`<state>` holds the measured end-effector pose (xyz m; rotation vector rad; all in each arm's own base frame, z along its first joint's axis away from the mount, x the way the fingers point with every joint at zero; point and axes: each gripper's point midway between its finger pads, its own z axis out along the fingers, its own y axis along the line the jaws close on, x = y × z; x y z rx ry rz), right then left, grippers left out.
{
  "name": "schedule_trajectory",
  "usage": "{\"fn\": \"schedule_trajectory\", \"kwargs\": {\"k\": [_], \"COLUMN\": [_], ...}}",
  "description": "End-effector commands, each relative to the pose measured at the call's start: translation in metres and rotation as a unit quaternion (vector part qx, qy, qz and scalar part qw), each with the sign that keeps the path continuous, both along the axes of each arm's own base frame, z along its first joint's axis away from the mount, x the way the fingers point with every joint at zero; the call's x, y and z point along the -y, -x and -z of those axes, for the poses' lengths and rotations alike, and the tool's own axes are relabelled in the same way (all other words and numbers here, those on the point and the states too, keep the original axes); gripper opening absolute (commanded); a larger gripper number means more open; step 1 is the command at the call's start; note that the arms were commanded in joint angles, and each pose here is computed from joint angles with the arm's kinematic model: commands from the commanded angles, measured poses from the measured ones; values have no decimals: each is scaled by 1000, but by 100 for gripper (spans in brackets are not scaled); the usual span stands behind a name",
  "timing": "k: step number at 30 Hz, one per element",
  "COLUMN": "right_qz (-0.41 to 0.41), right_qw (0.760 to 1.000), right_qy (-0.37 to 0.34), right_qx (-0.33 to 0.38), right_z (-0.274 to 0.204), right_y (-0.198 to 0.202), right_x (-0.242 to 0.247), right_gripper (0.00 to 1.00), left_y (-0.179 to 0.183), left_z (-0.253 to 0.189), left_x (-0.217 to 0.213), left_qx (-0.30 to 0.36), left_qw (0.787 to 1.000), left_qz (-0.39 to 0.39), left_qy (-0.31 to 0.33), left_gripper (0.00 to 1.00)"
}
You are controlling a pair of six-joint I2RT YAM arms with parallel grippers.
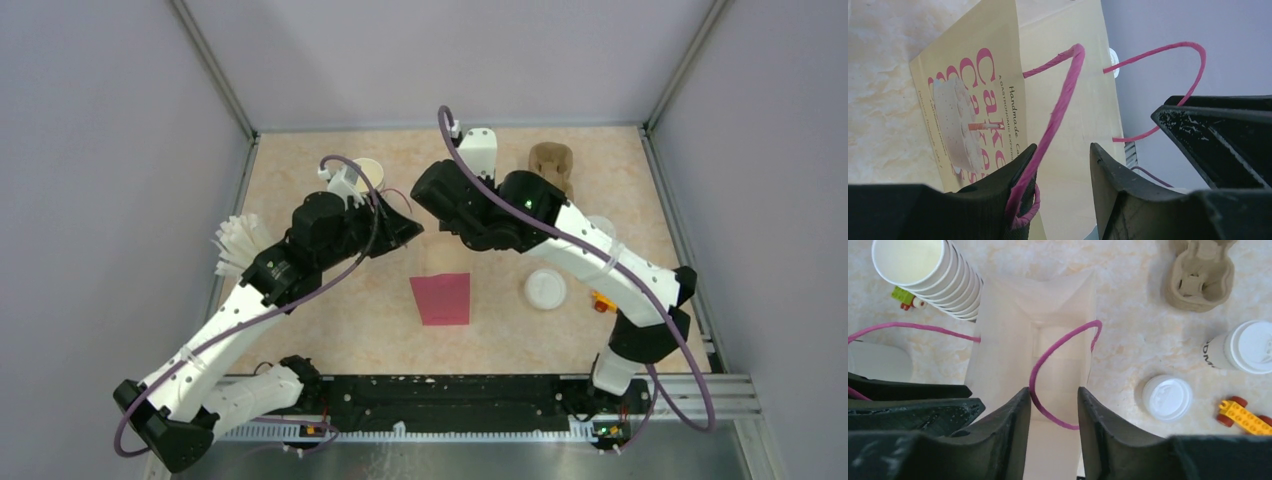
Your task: Pack the takeout coffee
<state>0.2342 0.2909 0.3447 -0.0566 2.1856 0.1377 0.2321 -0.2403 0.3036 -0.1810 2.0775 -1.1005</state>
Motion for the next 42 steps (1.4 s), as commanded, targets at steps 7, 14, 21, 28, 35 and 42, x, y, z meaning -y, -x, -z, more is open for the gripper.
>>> {"fn": "schedule_trajectory", "kwargs": {"k": [7,14,21,28,35,42], "right_qz": [-12,-86,-103,-72,-25,-30], "right_qw": [987,955,948,955,956,944], "right_qy": [-144,-266,-284,-260,-260,-303], "right_qx": [64,95,103,126,133,127], "right_z": [8,19,12,-10,-22,-12], "right_y": [-13,-4,-7,-26,-33,-37], "right_x": [30,47,42,46,63,64], "right_gripper": [6,0,23,30,33,10], "left_y": [4,1,-2,-4,-4,-4], "left_z": [7,16,15,12,12,13], "left_x": [-8,-12,-9,-9,-10,-10], "left_qx": [-7,-18,-16,-12,-10,-9], "left_qw": [1000,999,999,999,999,999], "left_qz": [-6,-19,-17,-20,-21,-21], "left_qy": [-19,-34,-34,-32,-33,-35], "left_gripper": [48,48,48,48,48,48]}}
